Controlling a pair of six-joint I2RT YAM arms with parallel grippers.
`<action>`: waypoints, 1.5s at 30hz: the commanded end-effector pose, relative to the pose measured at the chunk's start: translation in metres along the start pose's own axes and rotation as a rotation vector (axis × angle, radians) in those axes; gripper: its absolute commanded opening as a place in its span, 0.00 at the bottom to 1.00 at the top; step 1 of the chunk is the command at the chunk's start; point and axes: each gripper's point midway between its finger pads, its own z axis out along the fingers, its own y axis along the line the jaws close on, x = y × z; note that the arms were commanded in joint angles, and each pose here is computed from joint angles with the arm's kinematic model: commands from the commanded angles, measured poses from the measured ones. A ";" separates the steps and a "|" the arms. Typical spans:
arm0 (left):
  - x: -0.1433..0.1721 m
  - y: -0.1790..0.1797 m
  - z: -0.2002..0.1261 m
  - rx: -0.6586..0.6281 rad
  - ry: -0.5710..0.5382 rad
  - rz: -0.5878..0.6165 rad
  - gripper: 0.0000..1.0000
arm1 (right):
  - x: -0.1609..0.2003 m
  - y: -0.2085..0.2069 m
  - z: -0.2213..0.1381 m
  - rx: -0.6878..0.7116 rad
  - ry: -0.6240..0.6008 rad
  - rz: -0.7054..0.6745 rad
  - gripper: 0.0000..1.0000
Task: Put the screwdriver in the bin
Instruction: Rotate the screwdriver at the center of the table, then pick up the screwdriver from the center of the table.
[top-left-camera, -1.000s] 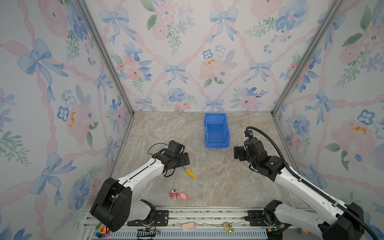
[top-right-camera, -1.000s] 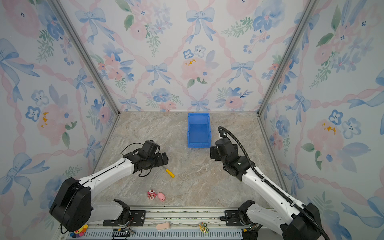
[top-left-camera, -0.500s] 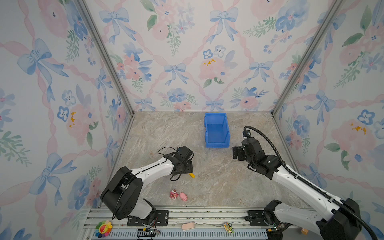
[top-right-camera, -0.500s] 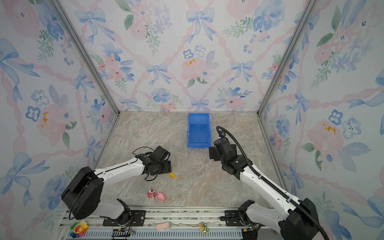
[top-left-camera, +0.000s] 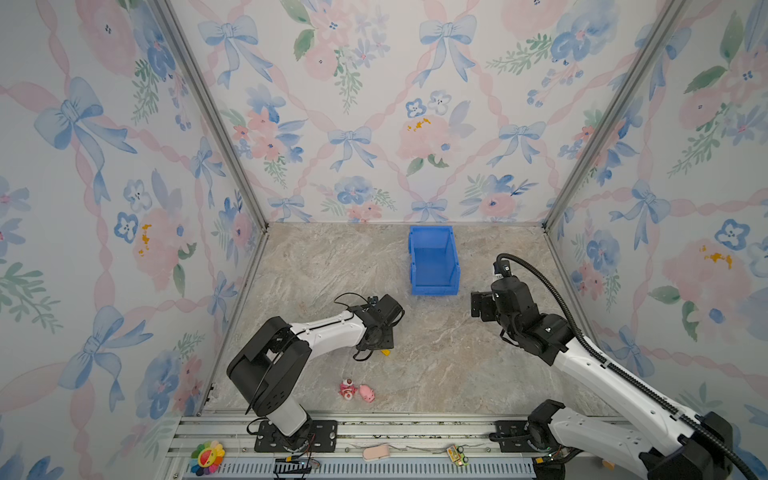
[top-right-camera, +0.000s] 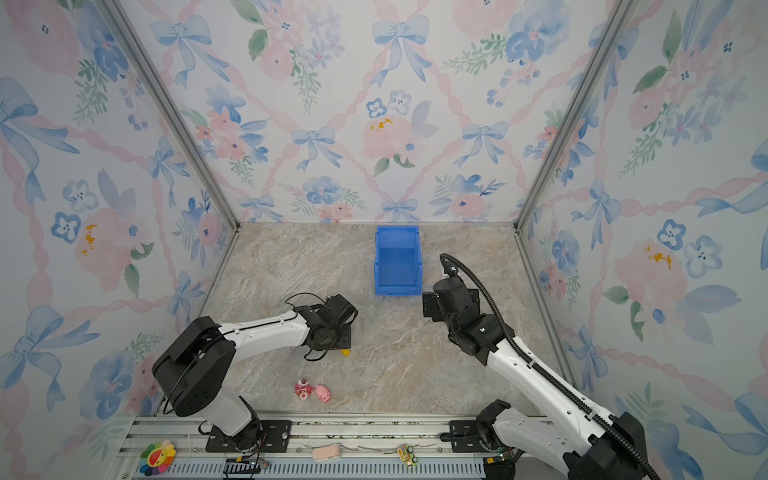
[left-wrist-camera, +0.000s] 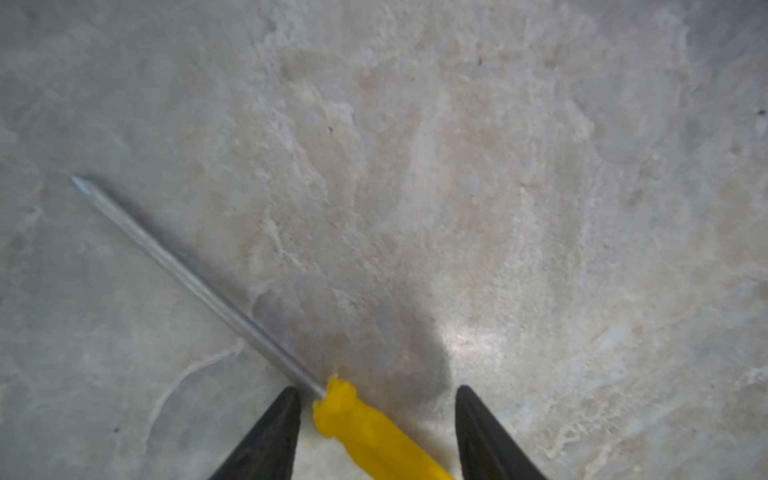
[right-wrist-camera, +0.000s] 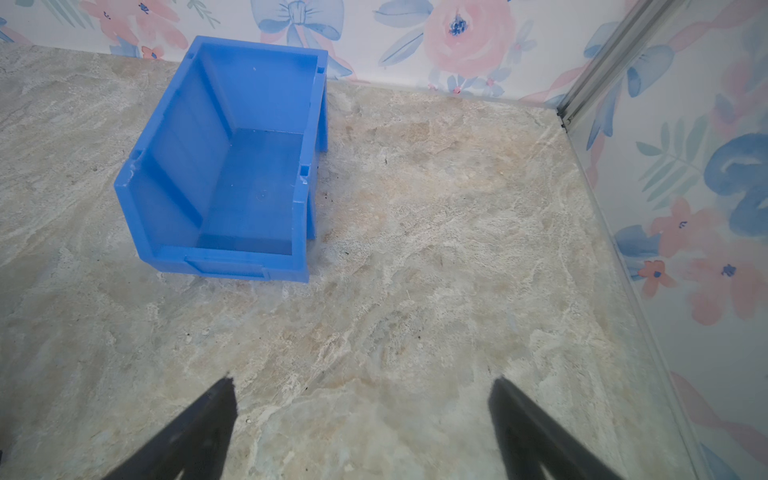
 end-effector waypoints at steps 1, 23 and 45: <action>0.013 0.007 0.009 -0.054 0.040 0.022 0.55 | 0.011 -0.007 -0.003 0.029 0.021 -0.026 0.97; 0.041 0.033 -0.001 -0.163 0.059 0.099 0.45 | 0.010 -0.006 0.003 0.036 0.008 -0.009 0.97; -0.002 -0.001 -0.039 -0.046 -0.089 0.119 0.00 | 0.006 -0.007 -0.008 0.018 -0.011 0.032 0.97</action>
